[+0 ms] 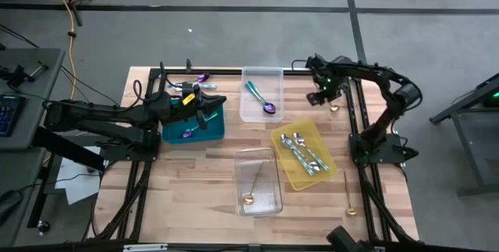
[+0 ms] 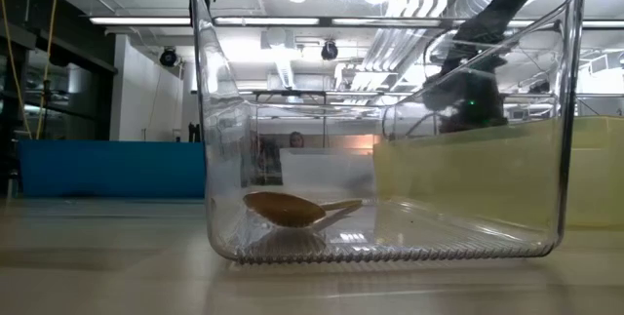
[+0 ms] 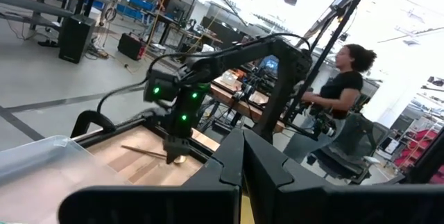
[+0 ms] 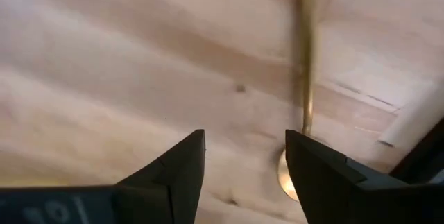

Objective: Sort silverware by color (type)
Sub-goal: Put the gold spoon into the transparent bin

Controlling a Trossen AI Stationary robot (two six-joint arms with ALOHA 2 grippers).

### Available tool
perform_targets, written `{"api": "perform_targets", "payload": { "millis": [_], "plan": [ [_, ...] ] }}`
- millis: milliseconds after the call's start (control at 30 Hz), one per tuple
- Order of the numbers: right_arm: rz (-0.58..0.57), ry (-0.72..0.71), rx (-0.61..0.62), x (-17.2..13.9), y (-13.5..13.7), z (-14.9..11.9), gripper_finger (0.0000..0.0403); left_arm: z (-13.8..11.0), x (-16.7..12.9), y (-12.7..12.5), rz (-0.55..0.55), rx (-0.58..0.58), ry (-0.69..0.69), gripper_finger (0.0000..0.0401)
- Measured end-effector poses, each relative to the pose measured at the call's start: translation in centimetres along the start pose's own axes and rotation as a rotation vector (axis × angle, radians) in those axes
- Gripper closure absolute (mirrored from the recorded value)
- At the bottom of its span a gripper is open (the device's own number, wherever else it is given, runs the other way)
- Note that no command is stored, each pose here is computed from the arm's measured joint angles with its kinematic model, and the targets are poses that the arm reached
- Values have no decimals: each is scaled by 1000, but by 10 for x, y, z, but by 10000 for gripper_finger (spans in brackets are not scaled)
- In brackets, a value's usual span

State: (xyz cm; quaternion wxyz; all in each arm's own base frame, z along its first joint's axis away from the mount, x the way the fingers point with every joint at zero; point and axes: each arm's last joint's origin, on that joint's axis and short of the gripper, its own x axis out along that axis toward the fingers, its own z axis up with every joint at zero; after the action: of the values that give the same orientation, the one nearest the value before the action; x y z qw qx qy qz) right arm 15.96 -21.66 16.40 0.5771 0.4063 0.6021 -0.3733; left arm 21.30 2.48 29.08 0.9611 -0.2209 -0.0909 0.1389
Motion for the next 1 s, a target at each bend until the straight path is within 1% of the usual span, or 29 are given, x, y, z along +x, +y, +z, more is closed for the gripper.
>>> {"api": "perform_targets", "payload": {
  "millis": [100, 233, 267, 367, 433, 533, 733, 833, 900, 1000],
  "plan": [
    [38, -105, 135, -5, -3, -8, 210, 0, 0, 0, 0, 0, 0, 401],
    [60, -181, 252, 3, -13, -31, 210, 0, 0, 0, 0, 1, 1, 401],
    [60, -201, 264, 4, -15, -35, 210, 0, 0, 0, 0, 5, 1, 401],
    [100, -348, 396, -5, -16, -32, 210, 0, 0, 0, 0, 19, 0, 401],
    [71, -377, 476, -5, -17, -31, 210, 0, 0, 0, 0, 18, 0, 401],
    [26, -418, 562, -1, -16, -26, 210, 0, 0, 0, 0, 18, 0, 401],
    [-129, -457, 648, 16, -7, -19, 210, 0, 0, 0, 1, 18, -1, 401],
    [-203, -439, 698, 27, -6, -17, 212, 0, 0, 0, 1, 18, -1, 401],
    [-235, -441, 718, 32, -5, -15, 218, 0, 0, 0, 1, 19, 0, 401],
    [-268, -441, 714, 34, -3, -10, 239, 0, 0, 0, 1, 19, 0, 401]
  ]
}}
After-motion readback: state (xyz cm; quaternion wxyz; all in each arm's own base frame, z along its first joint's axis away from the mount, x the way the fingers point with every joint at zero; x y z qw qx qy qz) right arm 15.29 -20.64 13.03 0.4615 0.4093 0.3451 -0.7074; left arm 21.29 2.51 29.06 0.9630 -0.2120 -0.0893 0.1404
